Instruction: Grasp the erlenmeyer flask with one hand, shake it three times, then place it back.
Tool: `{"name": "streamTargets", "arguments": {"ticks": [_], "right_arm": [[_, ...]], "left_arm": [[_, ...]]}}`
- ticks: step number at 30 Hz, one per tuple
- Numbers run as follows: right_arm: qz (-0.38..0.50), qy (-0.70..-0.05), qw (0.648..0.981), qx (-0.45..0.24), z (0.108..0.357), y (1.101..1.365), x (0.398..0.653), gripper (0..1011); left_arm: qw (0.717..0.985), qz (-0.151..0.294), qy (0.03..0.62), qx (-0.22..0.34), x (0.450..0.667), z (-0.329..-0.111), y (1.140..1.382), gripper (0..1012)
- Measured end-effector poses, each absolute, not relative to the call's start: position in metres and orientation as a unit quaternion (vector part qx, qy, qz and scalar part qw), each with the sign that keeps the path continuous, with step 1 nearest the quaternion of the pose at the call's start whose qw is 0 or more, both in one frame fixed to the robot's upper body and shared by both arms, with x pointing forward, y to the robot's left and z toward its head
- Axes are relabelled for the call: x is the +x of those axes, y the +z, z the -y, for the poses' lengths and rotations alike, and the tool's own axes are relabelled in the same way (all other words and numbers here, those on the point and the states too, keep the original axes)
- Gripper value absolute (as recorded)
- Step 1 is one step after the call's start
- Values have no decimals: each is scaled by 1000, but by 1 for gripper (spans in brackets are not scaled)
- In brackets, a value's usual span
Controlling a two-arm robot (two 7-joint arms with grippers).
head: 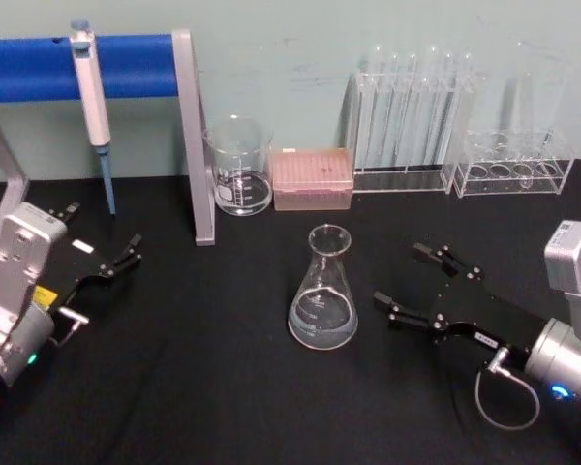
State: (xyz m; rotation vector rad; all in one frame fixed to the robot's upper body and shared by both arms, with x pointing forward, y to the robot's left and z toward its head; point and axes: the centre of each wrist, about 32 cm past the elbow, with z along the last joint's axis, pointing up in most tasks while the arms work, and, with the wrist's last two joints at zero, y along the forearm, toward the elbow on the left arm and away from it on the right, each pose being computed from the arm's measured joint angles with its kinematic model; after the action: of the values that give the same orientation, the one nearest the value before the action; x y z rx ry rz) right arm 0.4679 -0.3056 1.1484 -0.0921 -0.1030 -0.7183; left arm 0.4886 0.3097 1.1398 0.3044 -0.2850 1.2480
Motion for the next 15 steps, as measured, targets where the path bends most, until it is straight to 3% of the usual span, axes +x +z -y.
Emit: {"name": "streamTargets", "arguments": {"ticks": [15], "right_arm": [[33, -318, 947, -33, 292, 1141, 486, 1000]], "left_arm": [[791, 132, 580, 141, 489, -310, 1140, 1001]]}}
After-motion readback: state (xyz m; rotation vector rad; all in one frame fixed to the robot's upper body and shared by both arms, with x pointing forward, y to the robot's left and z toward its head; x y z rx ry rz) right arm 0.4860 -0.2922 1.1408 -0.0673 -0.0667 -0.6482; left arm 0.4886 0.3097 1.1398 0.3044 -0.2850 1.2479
